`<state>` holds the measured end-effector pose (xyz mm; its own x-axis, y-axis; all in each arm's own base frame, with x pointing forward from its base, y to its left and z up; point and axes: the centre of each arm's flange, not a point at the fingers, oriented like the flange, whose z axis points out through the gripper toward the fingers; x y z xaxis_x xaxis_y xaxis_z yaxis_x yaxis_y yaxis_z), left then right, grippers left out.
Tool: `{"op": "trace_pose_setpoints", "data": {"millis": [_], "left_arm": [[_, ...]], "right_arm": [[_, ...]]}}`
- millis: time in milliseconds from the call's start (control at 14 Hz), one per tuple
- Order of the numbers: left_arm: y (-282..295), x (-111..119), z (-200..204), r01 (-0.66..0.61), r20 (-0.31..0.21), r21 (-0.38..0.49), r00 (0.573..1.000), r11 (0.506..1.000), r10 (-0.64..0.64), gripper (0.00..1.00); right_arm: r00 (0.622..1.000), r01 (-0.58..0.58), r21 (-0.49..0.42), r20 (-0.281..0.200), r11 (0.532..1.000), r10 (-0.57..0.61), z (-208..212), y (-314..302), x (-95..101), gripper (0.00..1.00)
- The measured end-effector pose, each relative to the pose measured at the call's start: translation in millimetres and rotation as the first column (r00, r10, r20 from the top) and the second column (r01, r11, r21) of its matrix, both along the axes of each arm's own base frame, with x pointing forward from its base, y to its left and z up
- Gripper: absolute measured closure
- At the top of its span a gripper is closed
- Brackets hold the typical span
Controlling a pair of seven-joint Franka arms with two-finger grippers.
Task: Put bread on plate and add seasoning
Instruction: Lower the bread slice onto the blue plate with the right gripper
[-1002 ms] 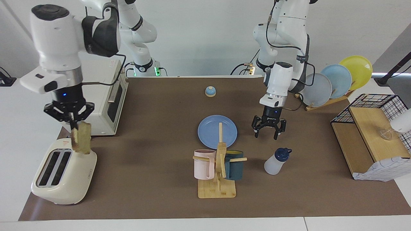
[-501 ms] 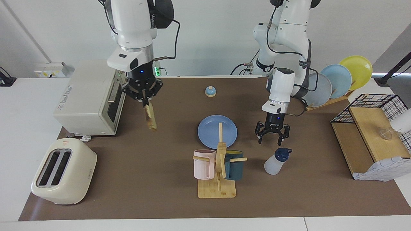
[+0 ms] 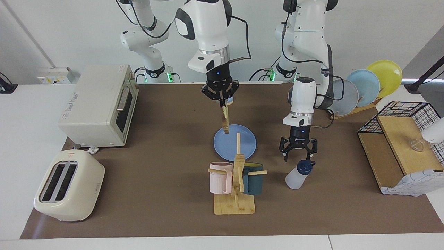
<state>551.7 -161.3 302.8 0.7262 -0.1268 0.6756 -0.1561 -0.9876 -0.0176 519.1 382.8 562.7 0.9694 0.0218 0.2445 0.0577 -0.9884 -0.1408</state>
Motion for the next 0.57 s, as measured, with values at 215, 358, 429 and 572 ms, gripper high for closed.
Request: {"op": "trace_pose_setpoints", "data": {"millis": [215,358,429,572], "left_arm": [[-11.4,-4.3,-22.6,-0.041,0.046,-0.037,0.998,0.998,0.042,0.0],[-14.0,-1.0,-29.7,-0.066,0.072,-0.052,0.995,0.997,0.069,0.0],[-14.7,3.8,-26.1,-0.077,0.084,-0.063,0.993,0.995,0.083,0.0],[-16.7,11.0,-17.8,-0.081,0.105,-0.075,0.991,0.994,0.089,0.0]], "right_arm": [[1.0,0.01,0.033,0.003,0.999,-0.01,-39.1,28.2,-11.0,0.93],[1.0,0.007,0.033,-0.002,0.999,-0.007,-65.5,30.1,-16.0,0.93],[1.0,0.009,0.035,0.0,0.999,-0.009,-76.4,27.4,-16.9,0.93],[1.0,0.009,0.052,0.019,0.999,-0.01,-94.4,23.2,-21.1,0.93]]}}
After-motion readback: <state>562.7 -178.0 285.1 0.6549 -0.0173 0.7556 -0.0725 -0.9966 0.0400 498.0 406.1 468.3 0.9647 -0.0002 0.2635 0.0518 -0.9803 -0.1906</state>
